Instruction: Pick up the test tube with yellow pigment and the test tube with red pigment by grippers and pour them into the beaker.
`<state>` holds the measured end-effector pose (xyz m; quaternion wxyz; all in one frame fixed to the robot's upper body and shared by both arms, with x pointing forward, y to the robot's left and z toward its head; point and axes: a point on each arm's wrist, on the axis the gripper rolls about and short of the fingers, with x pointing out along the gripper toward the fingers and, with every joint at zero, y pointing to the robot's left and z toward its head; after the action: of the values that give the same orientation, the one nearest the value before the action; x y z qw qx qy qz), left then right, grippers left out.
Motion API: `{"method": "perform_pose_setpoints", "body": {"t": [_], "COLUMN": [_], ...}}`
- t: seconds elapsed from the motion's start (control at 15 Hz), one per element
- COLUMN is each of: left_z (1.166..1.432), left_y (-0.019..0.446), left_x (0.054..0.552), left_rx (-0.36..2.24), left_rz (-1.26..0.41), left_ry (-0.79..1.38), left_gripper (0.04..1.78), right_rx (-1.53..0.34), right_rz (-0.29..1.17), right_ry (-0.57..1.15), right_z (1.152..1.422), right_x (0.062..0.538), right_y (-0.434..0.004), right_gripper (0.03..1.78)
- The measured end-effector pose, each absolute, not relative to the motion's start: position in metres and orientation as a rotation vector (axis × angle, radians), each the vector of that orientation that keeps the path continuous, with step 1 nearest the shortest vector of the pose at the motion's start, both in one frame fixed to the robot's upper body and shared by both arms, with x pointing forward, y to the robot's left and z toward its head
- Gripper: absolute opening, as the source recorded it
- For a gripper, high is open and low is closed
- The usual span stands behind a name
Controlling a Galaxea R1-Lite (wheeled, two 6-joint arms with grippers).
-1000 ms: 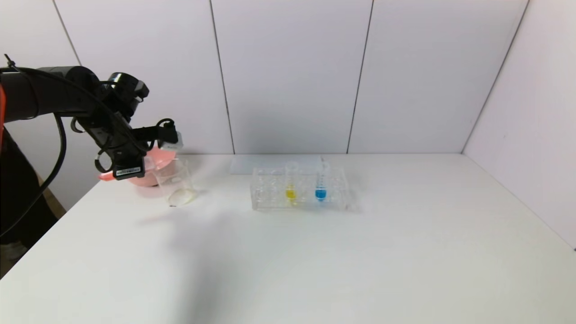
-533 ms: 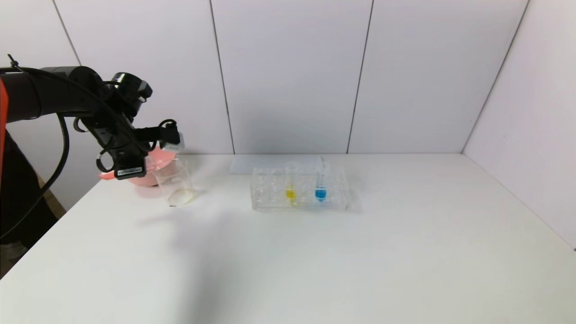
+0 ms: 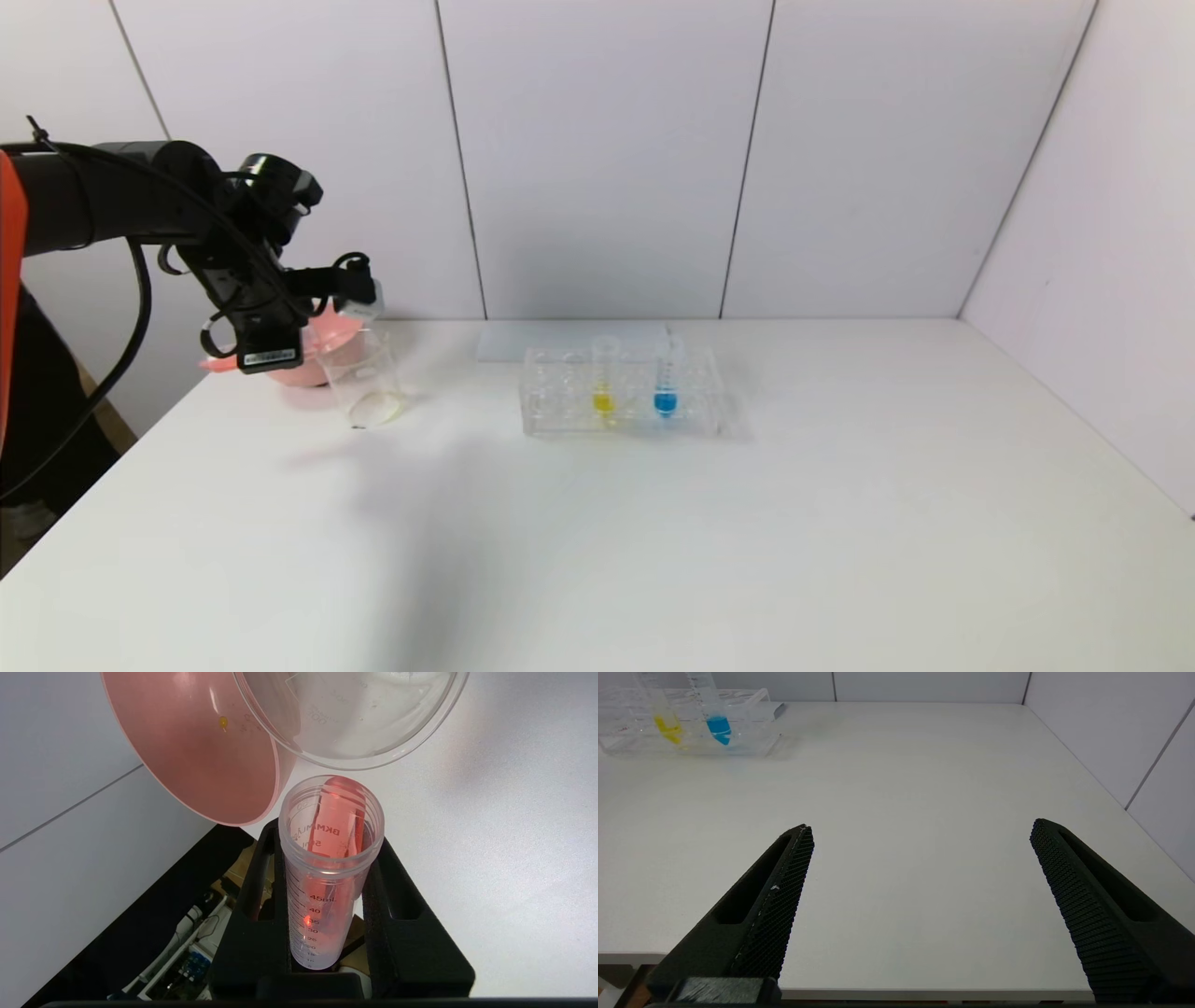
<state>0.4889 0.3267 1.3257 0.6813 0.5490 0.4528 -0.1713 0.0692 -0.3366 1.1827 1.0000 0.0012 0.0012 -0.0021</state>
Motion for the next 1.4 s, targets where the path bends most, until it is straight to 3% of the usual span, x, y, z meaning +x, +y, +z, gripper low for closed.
{"method": "perform_pose_setpoints", "body": {"t": [1.4], "left_z": [1.3224], "left_y": [0.317], "left_x": [0.4917], "left_rx": [1.306], "left_rz": [-0.339], "left_ry": [1.048], "left_gripper": [0.45], "right_rx": [0.003], "right_rz": [-0.004], "right_ry": [0.002], "right_z": [1.1827], "right_x": [0.0692], "right_y": [-0.3366], "right_gripper": [1.7]}}
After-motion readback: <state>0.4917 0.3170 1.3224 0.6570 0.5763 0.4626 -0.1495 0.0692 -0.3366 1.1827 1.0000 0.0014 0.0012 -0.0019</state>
